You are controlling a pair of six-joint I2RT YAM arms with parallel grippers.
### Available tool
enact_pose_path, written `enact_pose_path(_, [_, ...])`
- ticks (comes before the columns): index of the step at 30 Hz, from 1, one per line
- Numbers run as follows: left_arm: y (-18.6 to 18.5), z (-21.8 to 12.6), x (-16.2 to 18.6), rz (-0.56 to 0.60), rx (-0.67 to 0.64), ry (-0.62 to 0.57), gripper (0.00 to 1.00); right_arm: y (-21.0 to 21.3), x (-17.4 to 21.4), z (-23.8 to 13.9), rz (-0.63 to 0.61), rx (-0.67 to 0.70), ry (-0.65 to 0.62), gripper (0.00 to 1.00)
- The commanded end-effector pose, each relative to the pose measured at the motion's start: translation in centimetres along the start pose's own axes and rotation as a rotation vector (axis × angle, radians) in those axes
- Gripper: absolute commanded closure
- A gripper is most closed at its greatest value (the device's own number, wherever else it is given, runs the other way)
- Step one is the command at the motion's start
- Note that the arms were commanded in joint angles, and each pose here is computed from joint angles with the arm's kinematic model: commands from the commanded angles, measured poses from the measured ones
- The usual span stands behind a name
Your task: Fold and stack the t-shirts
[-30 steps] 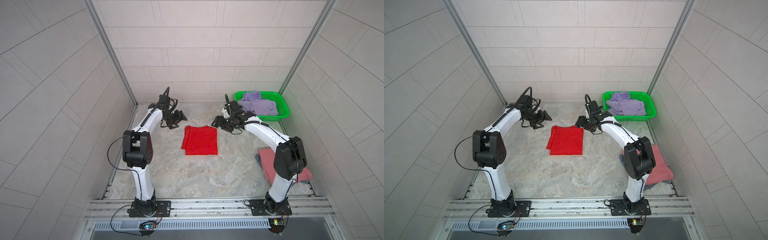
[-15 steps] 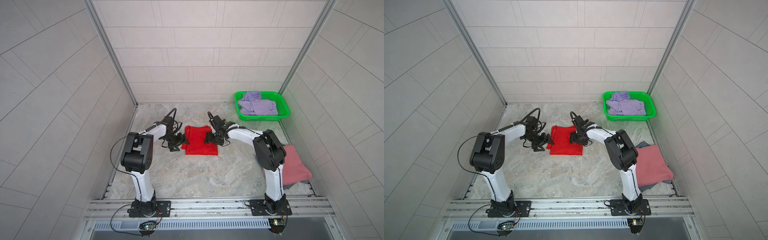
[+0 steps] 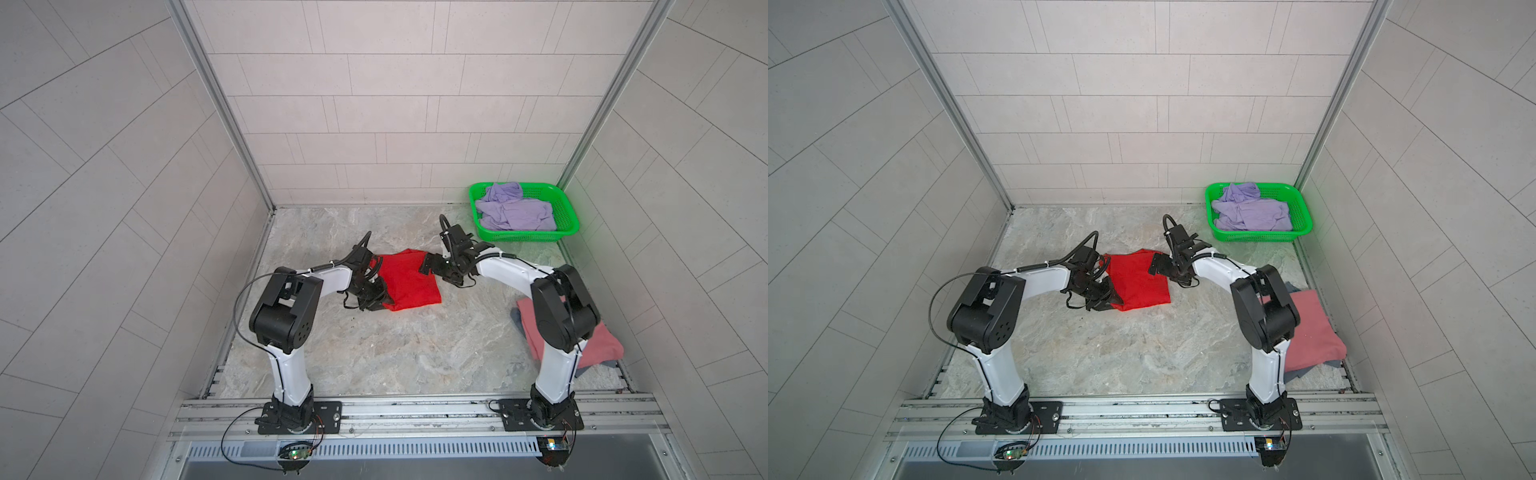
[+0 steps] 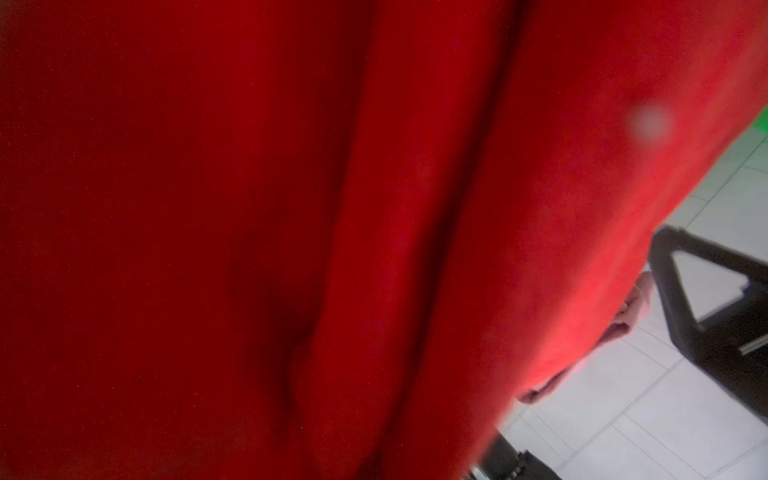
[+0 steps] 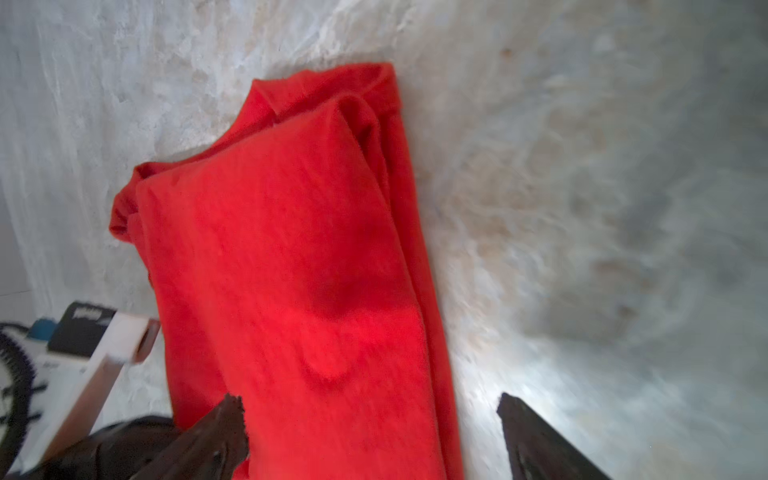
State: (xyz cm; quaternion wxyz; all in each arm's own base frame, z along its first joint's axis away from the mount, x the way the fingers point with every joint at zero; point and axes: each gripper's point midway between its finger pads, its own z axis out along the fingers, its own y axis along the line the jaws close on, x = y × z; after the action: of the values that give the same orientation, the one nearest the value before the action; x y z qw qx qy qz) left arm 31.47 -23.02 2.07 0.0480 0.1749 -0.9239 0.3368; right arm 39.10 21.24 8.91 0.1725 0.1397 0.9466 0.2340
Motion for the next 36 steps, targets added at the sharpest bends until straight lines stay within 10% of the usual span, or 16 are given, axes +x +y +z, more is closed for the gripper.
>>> enact_pose_path(1, [-3.1,0.4,-1.2,-0.061,0.068,-0.079,0.88,-1.1,1.1,-2.7,0.203,-0.078,-0.051,0.01])
enact_pose_path(9, [-10.6,-0.5,-0.9,-0.149,0.256,-0.145,0.92,-3.4,4.1,-3.9,0.477,-0.281,-0.135,0.01])
enact_pose_path(28, [-16.0,0.2,4.3,-0.18,0.424,-0.044,0.99,-0.5,1.0,1.0,0.609,-0.479,-0.131,0.06])
enact_pose_path(32, [-15.1,0.6,5.6,-0.174,0.394,-0.03,0.99,-0.5,0.8,2.4,0.626,-0.484,-0.115,0.24])
enact_pose_path(36, [-14.1,0.3,6.3,-0.153,0.352,-0.026,0.89,-1.2,1.1,3.4,0.625,-0.452,-0.093,0.79])
